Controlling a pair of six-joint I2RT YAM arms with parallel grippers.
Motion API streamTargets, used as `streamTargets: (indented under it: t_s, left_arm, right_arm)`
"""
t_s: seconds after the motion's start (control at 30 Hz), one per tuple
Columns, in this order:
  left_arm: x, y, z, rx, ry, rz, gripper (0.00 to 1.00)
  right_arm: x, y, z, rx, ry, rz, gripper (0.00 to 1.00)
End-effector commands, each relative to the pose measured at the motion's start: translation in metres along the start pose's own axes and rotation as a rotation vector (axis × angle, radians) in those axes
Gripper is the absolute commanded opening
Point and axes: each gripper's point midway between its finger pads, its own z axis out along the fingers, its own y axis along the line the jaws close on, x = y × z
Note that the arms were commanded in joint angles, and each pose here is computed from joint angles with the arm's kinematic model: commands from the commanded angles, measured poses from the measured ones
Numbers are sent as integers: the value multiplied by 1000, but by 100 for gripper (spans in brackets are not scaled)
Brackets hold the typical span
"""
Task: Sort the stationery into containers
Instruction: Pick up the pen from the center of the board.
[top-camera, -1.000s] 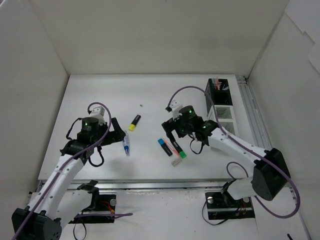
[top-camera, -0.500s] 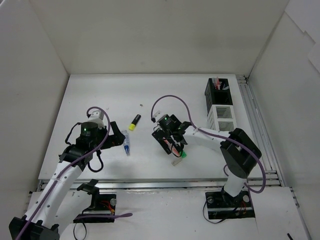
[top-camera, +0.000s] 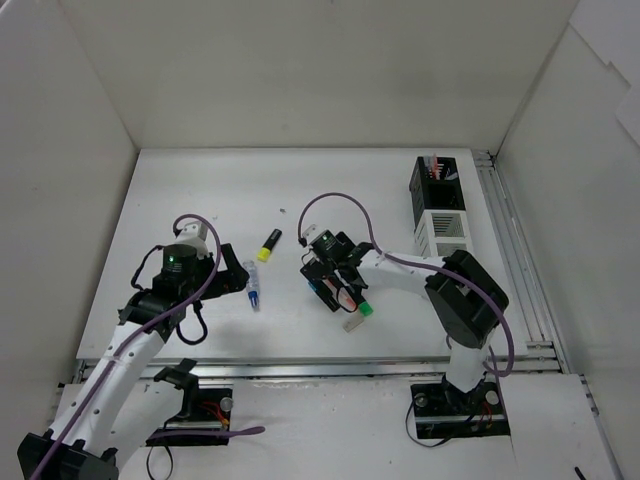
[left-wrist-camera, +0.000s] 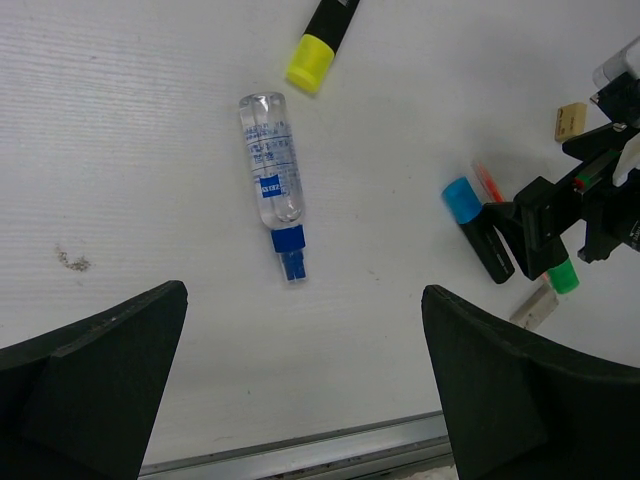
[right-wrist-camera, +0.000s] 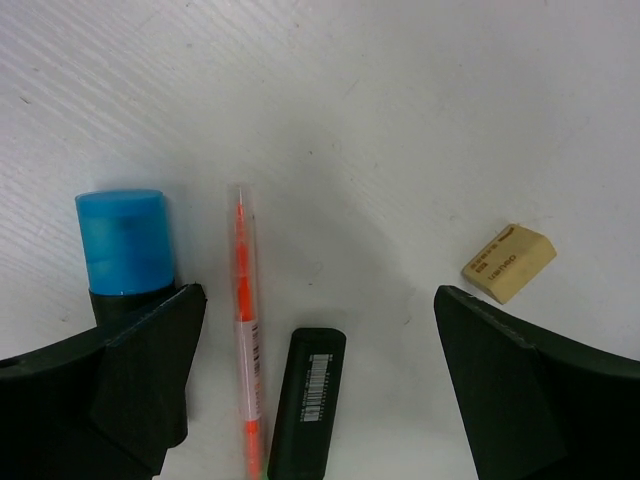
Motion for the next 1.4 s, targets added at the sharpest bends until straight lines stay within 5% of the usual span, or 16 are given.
streamTargets:
  t_s: [0.0, 0.13, 0.27, 0.43, 0.87, 1.37]
  left_arm:
    - [-18, -7, -3, 9, -49, -2, 99]
    - [-16, -9, -2, 12, -46, 2, 99]
    - [-17, -8, -3, 7, -53, 3, 100]
    - [-18, -7, -3, 0, -55, 1, 99]
    - [-20, -3, -4, -21, -66, -2, 99]
    - [-34, -13, 1, 10, -80, 37, 99]
  right_arm:
    - [-20, 8, -1, -31, -41, 28, 97]
    - [-26, 19, -2, -91, -54, 29, 86]
    - [-23, 33, 0, -160, -41, 53, 57]
    - [-11, 40, 8, -172, 6, 121, 34]
    - [21, 38, -9, -172, 42, 202, 25]
    - [66, 39, -31, -160, 116, 317, 36]
